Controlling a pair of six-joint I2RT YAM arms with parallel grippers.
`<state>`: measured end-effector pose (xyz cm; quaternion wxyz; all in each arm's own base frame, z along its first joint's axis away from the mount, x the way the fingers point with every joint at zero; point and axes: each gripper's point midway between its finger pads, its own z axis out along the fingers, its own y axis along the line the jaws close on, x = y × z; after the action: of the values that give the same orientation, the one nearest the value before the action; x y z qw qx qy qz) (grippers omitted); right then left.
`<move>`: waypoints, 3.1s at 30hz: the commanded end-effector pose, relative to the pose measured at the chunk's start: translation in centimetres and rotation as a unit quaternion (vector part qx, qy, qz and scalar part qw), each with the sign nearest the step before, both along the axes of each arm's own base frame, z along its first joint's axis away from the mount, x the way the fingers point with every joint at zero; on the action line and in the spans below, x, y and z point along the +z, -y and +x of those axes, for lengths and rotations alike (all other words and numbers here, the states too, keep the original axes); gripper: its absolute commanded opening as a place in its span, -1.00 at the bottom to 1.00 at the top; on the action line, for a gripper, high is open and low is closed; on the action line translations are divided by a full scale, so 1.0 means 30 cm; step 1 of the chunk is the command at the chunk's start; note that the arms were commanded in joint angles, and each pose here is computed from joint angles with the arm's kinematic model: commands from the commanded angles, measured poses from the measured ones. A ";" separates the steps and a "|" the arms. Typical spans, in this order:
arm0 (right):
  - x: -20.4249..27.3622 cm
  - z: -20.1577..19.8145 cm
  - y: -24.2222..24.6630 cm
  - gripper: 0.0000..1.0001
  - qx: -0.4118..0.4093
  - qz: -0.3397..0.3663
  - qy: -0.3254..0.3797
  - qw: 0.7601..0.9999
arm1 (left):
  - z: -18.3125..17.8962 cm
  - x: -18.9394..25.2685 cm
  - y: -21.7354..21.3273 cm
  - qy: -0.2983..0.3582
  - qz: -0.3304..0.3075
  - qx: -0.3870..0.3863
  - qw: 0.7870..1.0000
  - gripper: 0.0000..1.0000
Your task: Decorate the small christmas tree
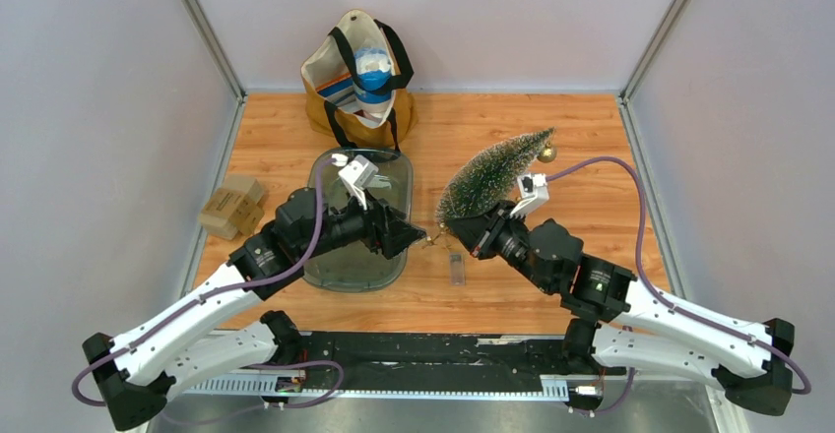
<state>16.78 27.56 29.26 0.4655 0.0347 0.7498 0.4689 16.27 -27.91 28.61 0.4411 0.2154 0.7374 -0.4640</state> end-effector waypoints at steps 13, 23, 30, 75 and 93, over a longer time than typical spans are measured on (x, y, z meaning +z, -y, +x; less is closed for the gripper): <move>0.098 0.024 0.162 -1.00 -0.075 0.049 0.021 0.996 | -0.016 0.059 -0.019 0.001 -0.116 -0.052 0.992 0.56; 0.100 0.018 0.172 -1.00 -0.075 0.055 0.018 0.996 | -0.065 0.082 0.052 -0.015 -0.175 -0.140 0.975 0.43; 0.117 0.012 0.166 -1.00 -0.068 0.064 0.019 0.995 | -0.055 0.034 0.091 -0.039 -0.166 -0.160 0.972 0.35; 0.062 0.016 0.201 0.01 -0.084 0.044 0.009 0.995 | -0.032 -0.048 0.125 -0.052 -0.067 -0.140 0.987 -1.00; 0.008 0.045 0.523 0.30 -0.226 -0.076 0.040 0.970 | 0.000 -0.174 -0.048 -0.092 0.230 -0.133 0.960 -1.00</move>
<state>17.55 15.73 28.88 0.5523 0.1264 0.7414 0.3596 16.55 -29.04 24.46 0.2761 0.3193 0.8008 -0.4249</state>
